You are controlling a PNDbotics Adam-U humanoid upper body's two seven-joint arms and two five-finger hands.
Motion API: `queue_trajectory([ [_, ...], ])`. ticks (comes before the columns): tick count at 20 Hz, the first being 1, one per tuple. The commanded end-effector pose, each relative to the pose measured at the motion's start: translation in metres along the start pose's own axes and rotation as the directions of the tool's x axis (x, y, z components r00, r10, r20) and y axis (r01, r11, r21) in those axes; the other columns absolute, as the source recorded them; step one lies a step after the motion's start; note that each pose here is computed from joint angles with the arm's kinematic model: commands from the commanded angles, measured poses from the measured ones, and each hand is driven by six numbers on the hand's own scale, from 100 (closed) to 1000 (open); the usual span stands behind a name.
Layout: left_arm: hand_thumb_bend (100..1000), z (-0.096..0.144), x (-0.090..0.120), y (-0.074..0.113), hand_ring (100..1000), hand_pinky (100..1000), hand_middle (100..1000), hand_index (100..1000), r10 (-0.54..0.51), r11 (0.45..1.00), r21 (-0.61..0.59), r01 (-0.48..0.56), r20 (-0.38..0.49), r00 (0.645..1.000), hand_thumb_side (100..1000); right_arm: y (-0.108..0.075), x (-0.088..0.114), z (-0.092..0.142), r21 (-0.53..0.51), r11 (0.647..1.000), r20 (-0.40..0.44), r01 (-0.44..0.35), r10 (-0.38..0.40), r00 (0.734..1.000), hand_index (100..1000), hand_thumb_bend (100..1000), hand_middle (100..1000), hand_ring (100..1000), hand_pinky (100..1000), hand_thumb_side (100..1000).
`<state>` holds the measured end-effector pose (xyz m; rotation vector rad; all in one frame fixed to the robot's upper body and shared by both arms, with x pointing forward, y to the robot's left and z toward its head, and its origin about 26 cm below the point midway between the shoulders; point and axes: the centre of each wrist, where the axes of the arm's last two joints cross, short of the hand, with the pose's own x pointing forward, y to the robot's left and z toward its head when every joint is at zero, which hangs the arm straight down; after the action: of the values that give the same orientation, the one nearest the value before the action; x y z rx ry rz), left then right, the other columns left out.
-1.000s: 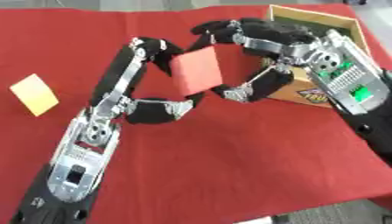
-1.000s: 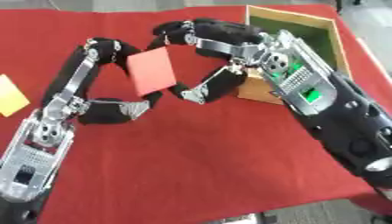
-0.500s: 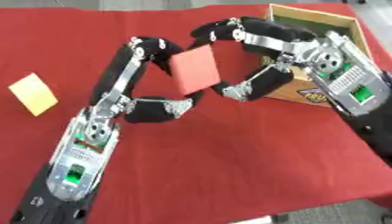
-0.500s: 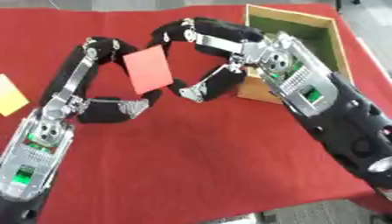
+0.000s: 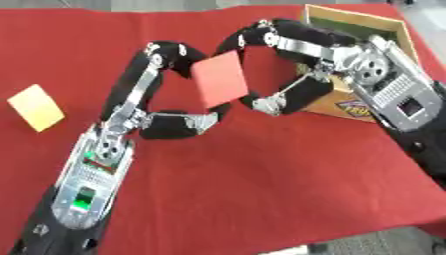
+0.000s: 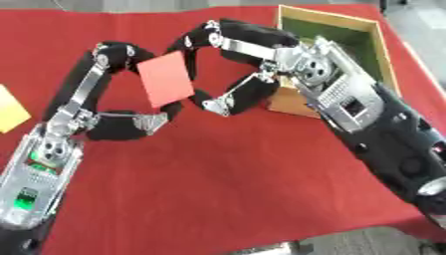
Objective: Pick up the objects with one hand, pass them to the other hand, and then place them into the box on the other side of the table.
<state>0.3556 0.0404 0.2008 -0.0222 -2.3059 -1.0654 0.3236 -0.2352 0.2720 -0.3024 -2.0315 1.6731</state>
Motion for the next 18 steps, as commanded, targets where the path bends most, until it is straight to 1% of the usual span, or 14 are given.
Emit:
queue_trajectory([
  [1,674,-0.0046,0.0049,-0.0015,690,740,520,765,-0.033,0.999,-0.006,0.033,0.024,0.999,100,-0.0111,0.0067,-0.0002,-0.024,0.999,0.029,-0.024,0.025,0.999,590,100,472,867,860,100],
  [2,735,-0.0045,0.0051,-0.0012,704,749,533,784,-0.047,0.999,-0.005,0.047,0.030,0.998,100,-0.0113,0.0066,0.0000,-0.024,0.999,0.029,-0.025,0.026,0.999,587,100,470,866,858,100],
  [3,793,-0.0044,0.0052,-0.0007,715,754,544,804,-0.061,0.998,-0.001,0.061,0.035,0.997,141,-0.0115,0.0065,0.0003,-0.025,0.999,0.028,-0.026,0.026,0.999,585,100,468,864,857,100],
  [7,928,-0.0041,0.0046,-0.0010,739,760,562,830,-0.104,0.994,0.022,0.103,0.042,0.994,280,-0.0115,0.0063,0.0009,-0.024,0.999,0.027,-0.027,0.027,0.999,579,100,464,861,854,100],
  [8,928,-0.0041,0.0044,-0.0013,739,760,562,830,-0.111,0.994,0.025,0.110,0.044,0.993,280,-0.0115,0.0063,0.0009,-0.024,0.999,0.027,-0.027,0.028,0.999,579,100,464,861,854,100],
  [9,979,-0.0039,0.0041,-0.0018,744,761,566,833,-0.118,0.993,0.024,0.117,0.045,0.992,337,-0.0117,0.0063,0.0010,-0.024,0.999,0.027,-0.027,0.028,0.999,577,100,461,860,853,100],
  [11,1000,-0.0037,0.0031,-0.0027,744,756,566,835,-0.124,0.992,0.022,0.123,0.046,0.991,371,-0.0118,0.0062,0.0012,-0.025,0.999,0.026,-0.027,0.028,0.999,575,100,459,859,852,100],
  [12,1000,-0.0037,0.0029,-0.0030,744,756,566,835,-0.125,0.992,0.022,0.124,0.047,0.991,374,-0.0117,0.0061,0.0011,-0.025,0.999,0.025,-0.027,0.027,0.999,575,100,459,859,852,100],
  [13,1000,-0.0037,0.0027,-0.0032,747,758,569,835,-0.126,0.992,0.021,0.125,0.048,0.991,402,-0.0117,0.0060,0.0011,-0.024,0.999,0.024,-0.026,0.027,0.999,573,100,458,859,850,102],
  [14,1000,-0.0036,0.0025,-0.0033,747,758,569,835,-0.128,0.992,0.021,0.127,0.049,0.991,402,-0.0117,0.0059,0.0012,-0.024,0.999,0.023,-0.026,0.026,0.999,573,100,458,859,850,102],
  [16,1000,-0.0031,0.0016,-0.0029,748,758,567,836,-0.131,0.991,0.029,0.130,0.043,0.990,430,-0.0118,0.0054,0.0015,-0.026,0.999,0.020,-0.026,0.026,0.999,572,100,456,858,849,105],
  [18,1000,-0.0025,0.0004,-0.0027,749,759,566,840,-0.135,0.990,0.043,0.133,0.029,0.990,431,-0.0121,0.0051,0.0018,-0.027,0.999,0.017,-0.027,0.027,0.999,570,100,455,857,848,109],
])
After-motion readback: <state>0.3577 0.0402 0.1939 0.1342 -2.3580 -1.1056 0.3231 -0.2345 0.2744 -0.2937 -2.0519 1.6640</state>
